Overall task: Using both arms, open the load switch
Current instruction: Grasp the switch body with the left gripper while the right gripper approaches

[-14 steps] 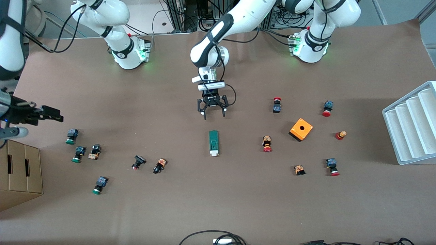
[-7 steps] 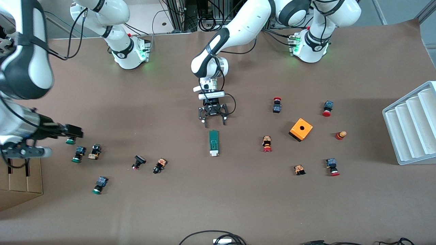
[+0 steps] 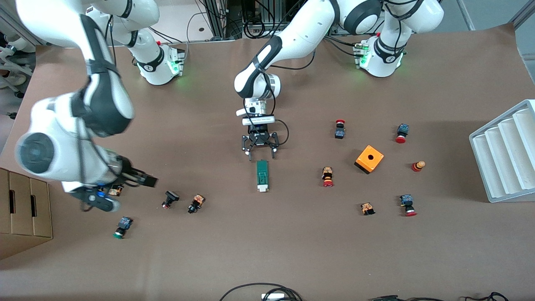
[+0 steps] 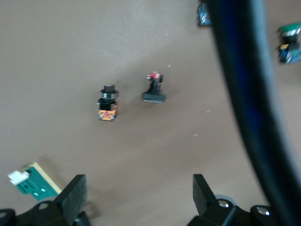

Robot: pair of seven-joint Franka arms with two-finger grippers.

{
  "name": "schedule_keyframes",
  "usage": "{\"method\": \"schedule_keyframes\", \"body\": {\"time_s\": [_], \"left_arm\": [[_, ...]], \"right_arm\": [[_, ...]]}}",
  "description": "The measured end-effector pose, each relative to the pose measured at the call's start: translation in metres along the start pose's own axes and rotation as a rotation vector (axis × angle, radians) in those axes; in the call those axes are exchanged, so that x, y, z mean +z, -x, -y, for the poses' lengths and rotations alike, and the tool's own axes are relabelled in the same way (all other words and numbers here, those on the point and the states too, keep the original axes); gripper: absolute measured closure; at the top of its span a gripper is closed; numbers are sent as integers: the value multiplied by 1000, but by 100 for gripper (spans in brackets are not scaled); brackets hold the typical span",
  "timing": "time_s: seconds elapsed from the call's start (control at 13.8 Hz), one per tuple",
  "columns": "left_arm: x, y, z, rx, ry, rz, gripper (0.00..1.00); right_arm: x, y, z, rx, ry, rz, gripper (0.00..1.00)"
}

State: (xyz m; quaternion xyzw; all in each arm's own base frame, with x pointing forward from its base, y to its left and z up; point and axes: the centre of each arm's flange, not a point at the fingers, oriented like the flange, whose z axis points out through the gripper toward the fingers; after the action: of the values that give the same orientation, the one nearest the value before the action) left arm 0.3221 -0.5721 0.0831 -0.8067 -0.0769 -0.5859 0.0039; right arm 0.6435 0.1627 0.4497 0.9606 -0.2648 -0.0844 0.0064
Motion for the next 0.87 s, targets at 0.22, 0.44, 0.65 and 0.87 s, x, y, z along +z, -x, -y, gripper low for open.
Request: {"method": "schedule_keyframes", "body": {"time_s": [0.22, 0.44, 0.65, 0.87], "left_arm": [[2, 11, 4, 16, -3, 5, 0], [5, 18, 2, 16, -2, 4, 0], [7, 16, -4, 4, 3, 0, 0], [11, 16, -5, 2, -1, -5, 0]], "right_arm": [[24, 21, 54, 173, 11, -10, 0], [51, 40, 102, 327, -16, -41, 0], [100, 69, 154, 473, -37, -66, 0], [140, 93, 204, 613, -62, -100, 0]]}}
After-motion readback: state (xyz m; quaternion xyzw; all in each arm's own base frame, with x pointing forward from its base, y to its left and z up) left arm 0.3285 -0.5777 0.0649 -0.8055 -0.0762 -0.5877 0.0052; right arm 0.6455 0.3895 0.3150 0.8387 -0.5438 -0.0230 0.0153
